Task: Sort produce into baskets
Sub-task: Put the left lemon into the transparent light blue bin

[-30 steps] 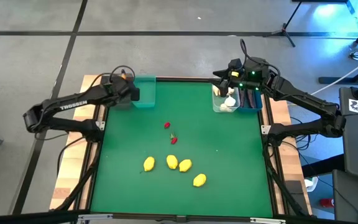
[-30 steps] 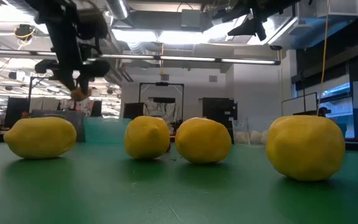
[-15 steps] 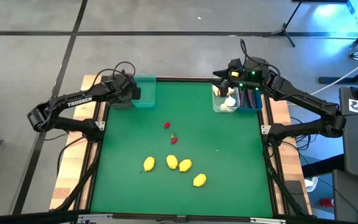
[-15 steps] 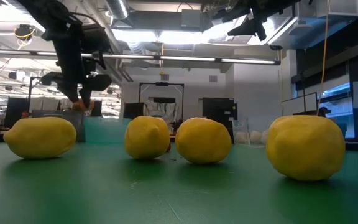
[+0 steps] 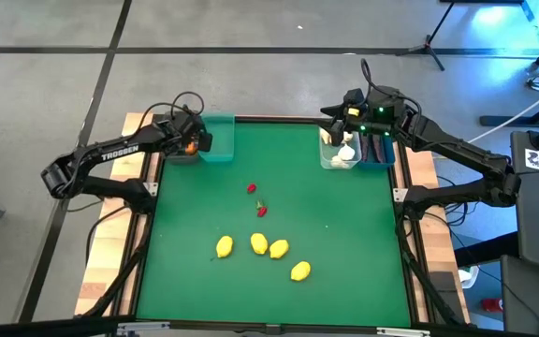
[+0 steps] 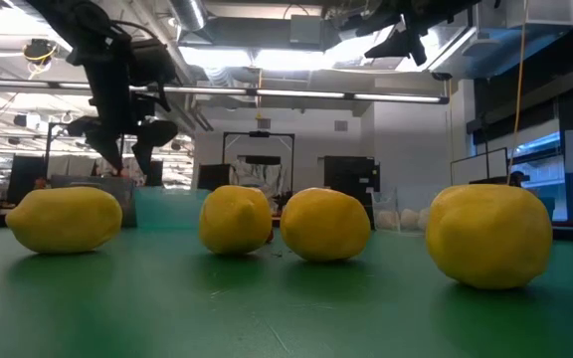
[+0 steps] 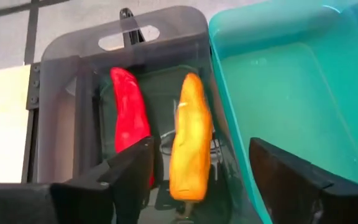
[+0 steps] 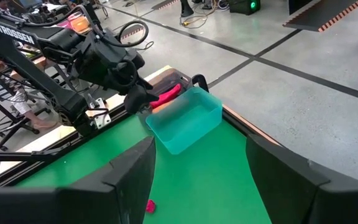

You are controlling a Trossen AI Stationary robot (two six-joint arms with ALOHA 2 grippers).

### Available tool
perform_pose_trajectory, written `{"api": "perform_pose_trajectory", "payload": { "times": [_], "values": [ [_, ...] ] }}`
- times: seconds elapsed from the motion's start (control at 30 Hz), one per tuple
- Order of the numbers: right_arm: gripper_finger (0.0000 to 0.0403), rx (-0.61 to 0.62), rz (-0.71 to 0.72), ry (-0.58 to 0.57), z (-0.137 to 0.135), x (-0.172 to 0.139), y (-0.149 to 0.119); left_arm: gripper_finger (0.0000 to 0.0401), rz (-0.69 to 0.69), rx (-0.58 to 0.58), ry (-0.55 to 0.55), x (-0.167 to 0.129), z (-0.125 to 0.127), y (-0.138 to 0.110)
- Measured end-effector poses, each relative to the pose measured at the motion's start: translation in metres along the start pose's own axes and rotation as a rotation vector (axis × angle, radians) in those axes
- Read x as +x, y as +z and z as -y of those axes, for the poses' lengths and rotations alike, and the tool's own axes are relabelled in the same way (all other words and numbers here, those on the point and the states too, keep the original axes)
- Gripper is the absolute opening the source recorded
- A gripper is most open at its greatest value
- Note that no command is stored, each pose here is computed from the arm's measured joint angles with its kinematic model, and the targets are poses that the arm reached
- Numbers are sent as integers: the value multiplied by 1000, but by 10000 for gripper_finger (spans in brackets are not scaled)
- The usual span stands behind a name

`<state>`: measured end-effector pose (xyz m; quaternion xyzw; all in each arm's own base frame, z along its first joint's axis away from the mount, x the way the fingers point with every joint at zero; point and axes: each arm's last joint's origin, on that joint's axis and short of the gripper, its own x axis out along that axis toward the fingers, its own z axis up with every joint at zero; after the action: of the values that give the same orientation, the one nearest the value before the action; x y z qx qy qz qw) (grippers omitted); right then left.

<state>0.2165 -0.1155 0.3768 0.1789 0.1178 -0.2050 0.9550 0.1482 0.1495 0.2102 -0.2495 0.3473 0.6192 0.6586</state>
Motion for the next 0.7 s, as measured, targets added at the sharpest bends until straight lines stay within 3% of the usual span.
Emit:
{"api": "perform_pose_trajectory", "payload": {
  "times": [0.13, 0.33, 0.47, 0.7],
  "values": [
    [248, -9, 0, 0, 0, 0, 0, 271, -25, -4, -79, -4, 1, 0],
    [248, -11, 0, 0, 0, 0, 0, 272, -85, 198, -535, -33, 14, -6],
    [248, -11, 0, 0, 0, 0, 0, 272, -121, 292, -761, -59, 23, -19],
    [248, -10, -2, 4, 0, 0, 0, 272, -192, 393, -997, -106, 39, -53]
  ]
}}
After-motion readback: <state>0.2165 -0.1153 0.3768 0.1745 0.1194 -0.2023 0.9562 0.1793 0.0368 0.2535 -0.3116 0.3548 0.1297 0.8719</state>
